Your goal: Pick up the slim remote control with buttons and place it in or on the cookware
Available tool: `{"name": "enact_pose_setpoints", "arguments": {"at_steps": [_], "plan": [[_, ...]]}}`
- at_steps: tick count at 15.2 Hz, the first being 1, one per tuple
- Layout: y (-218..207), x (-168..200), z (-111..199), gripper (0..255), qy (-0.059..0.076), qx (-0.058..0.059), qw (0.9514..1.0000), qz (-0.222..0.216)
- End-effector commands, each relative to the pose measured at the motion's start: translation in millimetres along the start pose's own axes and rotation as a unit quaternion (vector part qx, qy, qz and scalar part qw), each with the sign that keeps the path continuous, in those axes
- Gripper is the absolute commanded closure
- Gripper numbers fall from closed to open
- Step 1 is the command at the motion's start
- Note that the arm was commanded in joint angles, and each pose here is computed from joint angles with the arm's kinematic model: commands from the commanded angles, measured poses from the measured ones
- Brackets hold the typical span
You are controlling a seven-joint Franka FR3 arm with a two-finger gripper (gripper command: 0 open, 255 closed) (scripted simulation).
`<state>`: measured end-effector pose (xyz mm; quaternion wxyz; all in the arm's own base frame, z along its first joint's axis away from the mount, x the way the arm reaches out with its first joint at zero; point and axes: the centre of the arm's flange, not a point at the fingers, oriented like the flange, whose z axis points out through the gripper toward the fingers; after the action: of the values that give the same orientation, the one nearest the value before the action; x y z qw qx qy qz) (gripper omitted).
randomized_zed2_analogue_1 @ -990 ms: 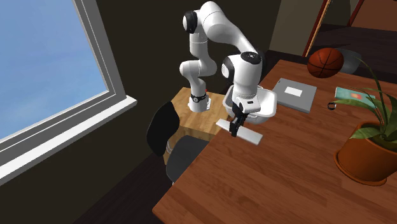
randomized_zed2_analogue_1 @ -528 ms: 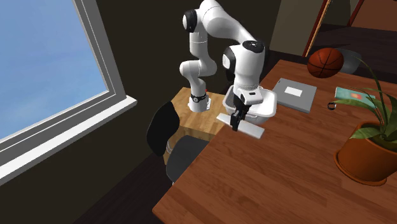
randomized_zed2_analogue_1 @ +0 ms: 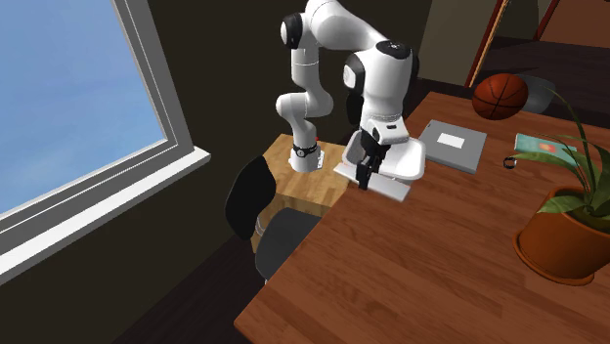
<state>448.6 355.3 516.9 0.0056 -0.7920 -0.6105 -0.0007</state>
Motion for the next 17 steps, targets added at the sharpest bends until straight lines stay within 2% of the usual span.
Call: {"name": "enact_pose_setpoints", "arguments": {"at_steps": [1, 17], "plan": [[0.5, 0.4, -8.6, 255, 0.0, 0.0, 1.0, 0.0], [-207.3, -37.2, -9.1, 255, 0.0, 0.0, 1.0, 0.0]]}}
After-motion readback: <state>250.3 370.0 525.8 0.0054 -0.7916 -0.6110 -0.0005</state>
